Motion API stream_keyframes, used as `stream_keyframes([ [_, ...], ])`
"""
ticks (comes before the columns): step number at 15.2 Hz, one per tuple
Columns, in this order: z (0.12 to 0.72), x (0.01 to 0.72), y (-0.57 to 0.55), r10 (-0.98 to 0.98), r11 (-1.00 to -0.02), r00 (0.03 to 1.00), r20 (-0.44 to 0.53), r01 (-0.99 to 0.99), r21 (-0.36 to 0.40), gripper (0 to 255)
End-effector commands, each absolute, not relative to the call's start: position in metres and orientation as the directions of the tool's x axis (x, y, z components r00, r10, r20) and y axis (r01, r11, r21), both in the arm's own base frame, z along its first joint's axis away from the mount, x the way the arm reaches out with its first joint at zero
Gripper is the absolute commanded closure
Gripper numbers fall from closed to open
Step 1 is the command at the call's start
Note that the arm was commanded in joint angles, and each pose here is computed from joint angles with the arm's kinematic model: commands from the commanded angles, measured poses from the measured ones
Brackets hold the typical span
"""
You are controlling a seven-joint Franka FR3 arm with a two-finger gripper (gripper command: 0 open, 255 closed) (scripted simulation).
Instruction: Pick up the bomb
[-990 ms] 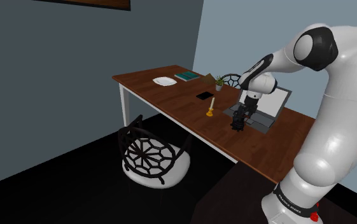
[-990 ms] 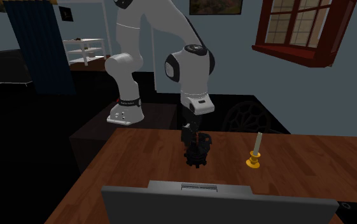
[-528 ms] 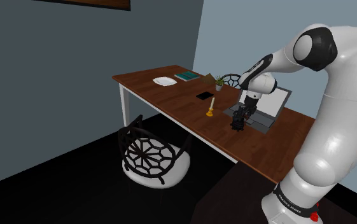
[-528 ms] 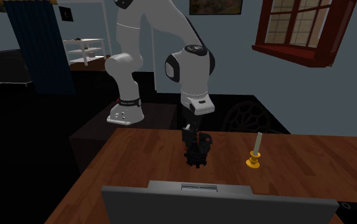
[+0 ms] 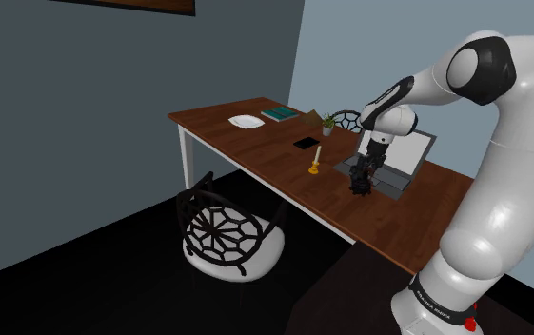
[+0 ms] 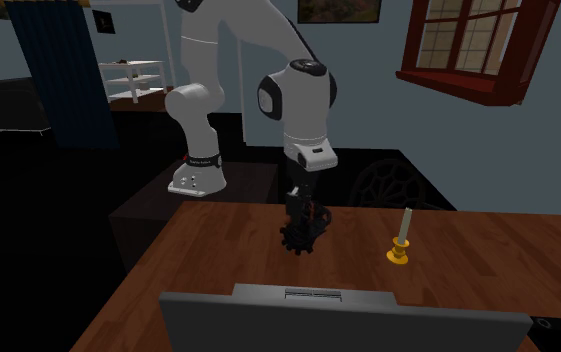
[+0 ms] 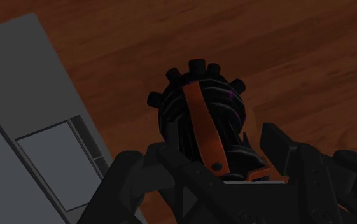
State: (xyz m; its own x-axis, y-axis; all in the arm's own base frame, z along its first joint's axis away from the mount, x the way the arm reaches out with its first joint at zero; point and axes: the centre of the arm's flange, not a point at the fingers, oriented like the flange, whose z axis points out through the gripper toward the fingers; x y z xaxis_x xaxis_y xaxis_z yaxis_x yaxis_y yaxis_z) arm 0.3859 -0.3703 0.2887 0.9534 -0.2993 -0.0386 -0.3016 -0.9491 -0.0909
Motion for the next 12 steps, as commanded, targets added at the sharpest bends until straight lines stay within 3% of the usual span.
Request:
stream_keyframes([
  [1, 0.3, 0.386, -0.371, -0.299, -0.949, 0.953, -0.038, -0.302, -0.091, 255],
  [12, 0.348, 0.386, -0.371, -0.299, -0.949, 0.953, -0.038, -0.302, -0.091, 255],
])
